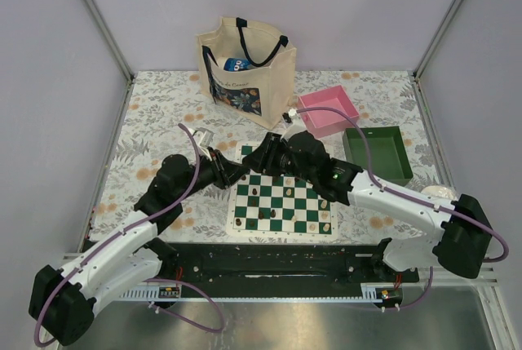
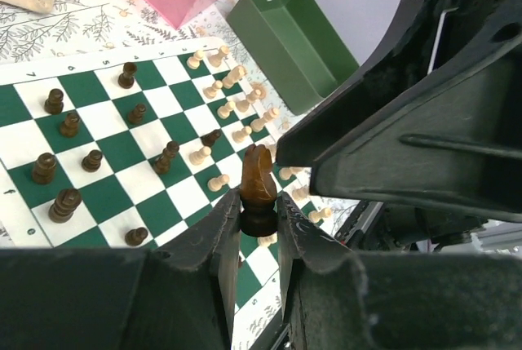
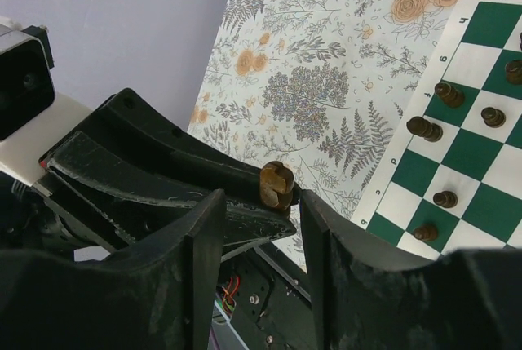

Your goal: Set up the chess pieces on the board

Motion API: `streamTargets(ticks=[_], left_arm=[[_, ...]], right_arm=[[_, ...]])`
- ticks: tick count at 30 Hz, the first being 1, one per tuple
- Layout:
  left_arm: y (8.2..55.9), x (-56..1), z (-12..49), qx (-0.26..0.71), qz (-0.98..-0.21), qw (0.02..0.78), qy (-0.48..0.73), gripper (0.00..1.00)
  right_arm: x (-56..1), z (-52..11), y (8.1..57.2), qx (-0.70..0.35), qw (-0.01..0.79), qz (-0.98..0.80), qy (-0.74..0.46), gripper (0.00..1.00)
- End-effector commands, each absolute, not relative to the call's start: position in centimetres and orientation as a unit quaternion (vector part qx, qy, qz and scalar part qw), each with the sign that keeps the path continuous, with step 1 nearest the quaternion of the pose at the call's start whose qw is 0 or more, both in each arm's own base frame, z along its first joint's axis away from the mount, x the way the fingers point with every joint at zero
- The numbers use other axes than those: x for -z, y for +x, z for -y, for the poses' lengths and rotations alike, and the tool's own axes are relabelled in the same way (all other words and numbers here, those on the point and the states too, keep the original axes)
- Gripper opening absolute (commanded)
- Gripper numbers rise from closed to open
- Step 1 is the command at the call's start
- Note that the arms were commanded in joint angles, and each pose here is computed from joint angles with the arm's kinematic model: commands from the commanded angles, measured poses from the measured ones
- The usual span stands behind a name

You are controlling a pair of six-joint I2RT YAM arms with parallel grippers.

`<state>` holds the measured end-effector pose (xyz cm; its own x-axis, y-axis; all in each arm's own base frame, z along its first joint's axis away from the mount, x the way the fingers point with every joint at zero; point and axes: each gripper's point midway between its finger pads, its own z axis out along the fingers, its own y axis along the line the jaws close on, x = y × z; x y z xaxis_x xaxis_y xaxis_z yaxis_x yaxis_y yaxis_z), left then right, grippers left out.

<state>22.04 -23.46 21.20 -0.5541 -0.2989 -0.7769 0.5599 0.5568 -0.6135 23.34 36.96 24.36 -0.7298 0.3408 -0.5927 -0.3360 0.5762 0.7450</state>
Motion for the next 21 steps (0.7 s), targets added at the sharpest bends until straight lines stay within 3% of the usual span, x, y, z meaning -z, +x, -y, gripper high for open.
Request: streamTargets(ticks=[1,7,13,21], left_arm=[[22.1,-23.5,23.1,0.433,-0.732,0.504,0.15,0.01],[20.1,-24.2,23.4,0.427,-0.715,0.499,0.237,0.0],[17.5,-25.6,25.2,0.489,-0.685,0.45,0.299,0.0],[16.4,-26.2,25.7,0.513,-0.673,0.427,0.32,0.0]], right_arm=[[-27.5,-36.0,23.1,-0.476,0.396,-0.785,-0.028,0.51],[-28.0,-34.6,22.2,-0.469,0.374,-0.796,-0.086,0.55],[-29.0,-33.9,20.2,-0.482,0.356,-0.786,-0.151,0.55],[-29.7,-33.9,18.1,-0.509,0.331,-0.771,-0.192,0.55]])
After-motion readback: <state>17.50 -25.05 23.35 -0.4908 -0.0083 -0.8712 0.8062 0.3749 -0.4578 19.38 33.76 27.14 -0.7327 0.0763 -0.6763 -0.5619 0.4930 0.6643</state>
